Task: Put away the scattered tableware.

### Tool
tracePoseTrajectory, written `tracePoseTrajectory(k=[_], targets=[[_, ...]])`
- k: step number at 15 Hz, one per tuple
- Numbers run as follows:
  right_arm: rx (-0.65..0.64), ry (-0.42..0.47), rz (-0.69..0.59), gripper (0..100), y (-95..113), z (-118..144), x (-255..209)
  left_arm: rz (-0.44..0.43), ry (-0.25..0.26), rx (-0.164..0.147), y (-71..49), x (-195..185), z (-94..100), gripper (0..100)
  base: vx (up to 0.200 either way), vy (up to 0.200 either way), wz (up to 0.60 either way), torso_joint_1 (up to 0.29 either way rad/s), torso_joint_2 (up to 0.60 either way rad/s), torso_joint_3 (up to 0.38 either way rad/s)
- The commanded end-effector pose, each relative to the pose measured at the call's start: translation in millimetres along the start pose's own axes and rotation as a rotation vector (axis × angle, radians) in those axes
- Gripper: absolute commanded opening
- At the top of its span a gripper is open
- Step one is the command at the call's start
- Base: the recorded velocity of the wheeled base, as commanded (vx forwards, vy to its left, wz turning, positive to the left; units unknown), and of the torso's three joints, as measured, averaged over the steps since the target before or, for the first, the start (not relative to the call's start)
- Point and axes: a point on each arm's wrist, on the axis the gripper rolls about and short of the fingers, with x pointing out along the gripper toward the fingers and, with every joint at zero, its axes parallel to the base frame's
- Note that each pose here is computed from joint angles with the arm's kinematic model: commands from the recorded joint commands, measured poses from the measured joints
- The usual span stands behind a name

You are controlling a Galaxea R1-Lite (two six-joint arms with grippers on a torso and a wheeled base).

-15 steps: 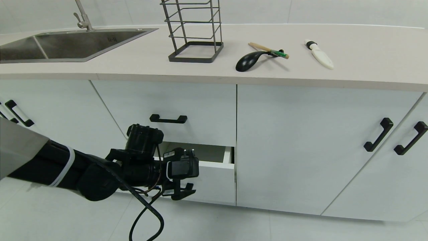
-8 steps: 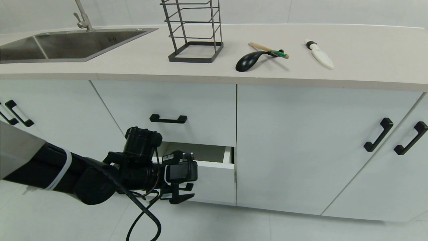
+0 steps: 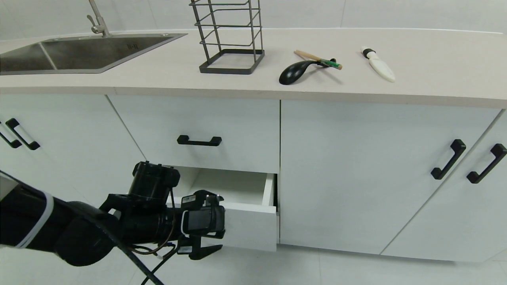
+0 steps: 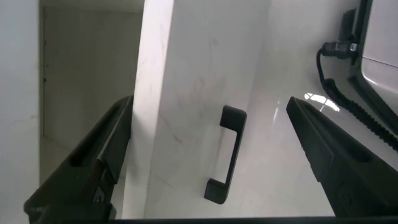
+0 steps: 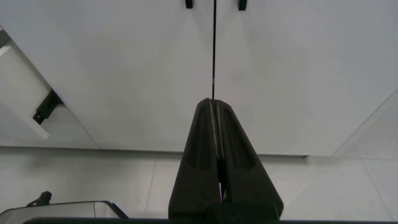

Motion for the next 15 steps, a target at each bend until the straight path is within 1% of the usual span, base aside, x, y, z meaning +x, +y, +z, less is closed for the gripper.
tracePoseTrajectory(k=[1, 3, 4, 5, 7, 12, 14, 15], targets=[[0.0, 0.002, 0.0, 0, 0, 0, 0, 0.004, -0.014, 0.014, -19.2, -26, 5.5, 100, 0.0, 0.0, 0.0, 0.0, 0.0, 0.0], [0.0, 0.002, 0.0, 0, 0, 0, 0, -0.005, -0.011, 0.011, -34.2, -40, 3.6, 100, 0.0, 0.0, 0.0, 0.0, 0.0, 0.0], [0.0, 0.0, 0.0, 0, 0, 0, 0, -0.02, -0.004, 0.006, -49.6, -50, 0.6, 100, 0.0, 0.0, 0.0, 0.0, 0.0, 0.0], [0.0, 0.002, 0.0, 0, 0, 0, 0, -0.02, -0.002, 0.004, -56.4, -56, -0.4, 100, 0.0, 0.0, 0.0, 0.0, 0.0, 0.0], [0.0, 0.0, 0.0, 0, 0, 0, 0, -0.01, -0.007, 0.006, -53.8, -57, 0.9, 100, 0.0, 0.0, 0.0, 0.0, 0.0, 0.0], [0.0, 0.002, 0.0, 0, 0, 0, 0, -0.016, -0.006, 0.003, -54.8, -56, 0.4, 100, 0.0, 0.0, 0.0, 0.0, 0.0, 0.0], [0.0, 0.0, 0.0, 0, 0, 0, 0, -0.015, -0.016, 0.008, -56.2, -59, 2.0, 100, 0.0, 0.0, 0.0, 0.0, 0.0, 0.0], [0.0, 0.002, 0.0, 0, 0, 0, 0, -0.021, -0.048, 0.016, -57.0, -63, 5.6, 100, 0.0, 0.0, 0.0, 0.0, 0.0, 0.0]])
